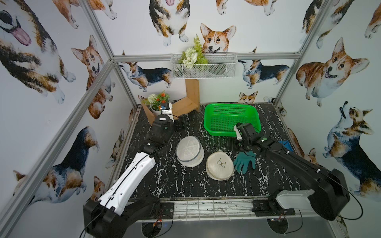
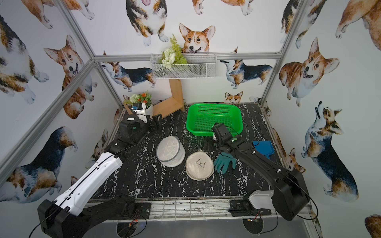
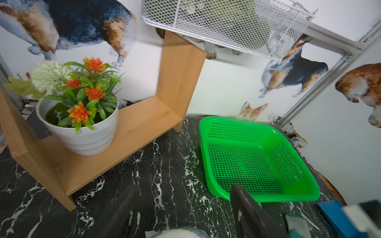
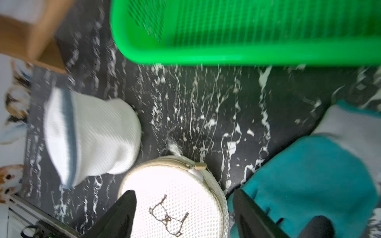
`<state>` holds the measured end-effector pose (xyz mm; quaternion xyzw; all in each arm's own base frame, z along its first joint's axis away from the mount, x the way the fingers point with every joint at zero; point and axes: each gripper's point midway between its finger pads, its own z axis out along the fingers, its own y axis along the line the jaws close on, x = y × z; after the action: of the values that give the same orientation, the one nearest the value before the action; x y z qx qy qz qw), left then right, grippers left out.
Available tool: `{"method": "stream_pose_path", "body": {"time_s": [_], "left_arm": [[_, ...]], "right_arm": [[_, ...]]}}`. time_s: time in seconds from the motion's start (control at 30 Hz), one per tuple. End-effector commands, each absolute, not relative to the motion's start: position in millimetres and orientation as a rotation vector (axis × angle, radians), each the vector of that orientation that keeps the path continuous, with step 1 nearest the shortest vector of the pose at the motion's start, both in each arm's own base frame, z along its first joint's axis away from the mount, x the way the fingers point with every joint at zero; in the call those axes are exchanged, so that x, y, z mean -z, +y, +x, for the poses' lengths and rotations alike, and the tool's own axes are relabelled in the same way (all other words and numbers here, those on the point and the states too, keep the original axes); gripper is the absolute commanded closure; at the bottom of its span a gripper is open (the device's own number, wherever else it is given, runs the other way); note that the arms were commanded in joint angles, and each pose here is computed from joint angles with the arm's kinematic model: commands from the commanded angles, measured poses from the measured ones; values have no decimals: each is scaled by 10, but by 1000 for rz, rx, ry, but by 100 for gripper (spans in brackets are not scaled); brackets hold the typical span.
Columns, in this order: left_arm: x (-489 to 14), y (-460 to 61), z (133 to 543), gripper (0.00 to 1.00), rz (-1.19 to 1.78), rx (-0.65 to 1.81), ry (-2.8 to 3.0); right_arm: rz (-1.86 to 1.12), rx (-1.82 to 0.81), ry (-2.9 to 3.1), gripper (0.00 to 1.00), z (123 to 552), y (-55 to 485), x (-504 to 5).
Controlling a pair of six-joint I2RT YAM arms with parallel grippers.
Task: Turn the laundry bag inside out
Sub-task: Place the laundry bag at the center of the board, then reset both arms
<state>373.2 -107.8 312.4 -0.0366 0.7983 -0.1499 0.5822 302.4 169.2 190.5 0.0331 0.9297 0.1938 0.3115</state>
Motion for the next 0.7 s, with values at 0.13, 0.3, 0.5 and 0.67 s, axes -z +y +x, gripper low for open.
{"method": "stream_pose_path", "body": {"time_s": [0.13,0.3,0.5,0.67], "left_arm": [[-2962,-290,3696,23,-203,102,1831],[-2707,157,3602,21,-206,-100,1812],[-2130,365,3376,19,-216,-169,1804],[-1868,373,3243,19,-190,-179,1798]], "right_arm": [[325,-129,1967,3,3038,267,-2901],[381,115,1845,2,3019,-382,-2613],[206,143,1767,2,3150,-320,-2013],[237,69,1682,2,3196,-359,-1751]]}}
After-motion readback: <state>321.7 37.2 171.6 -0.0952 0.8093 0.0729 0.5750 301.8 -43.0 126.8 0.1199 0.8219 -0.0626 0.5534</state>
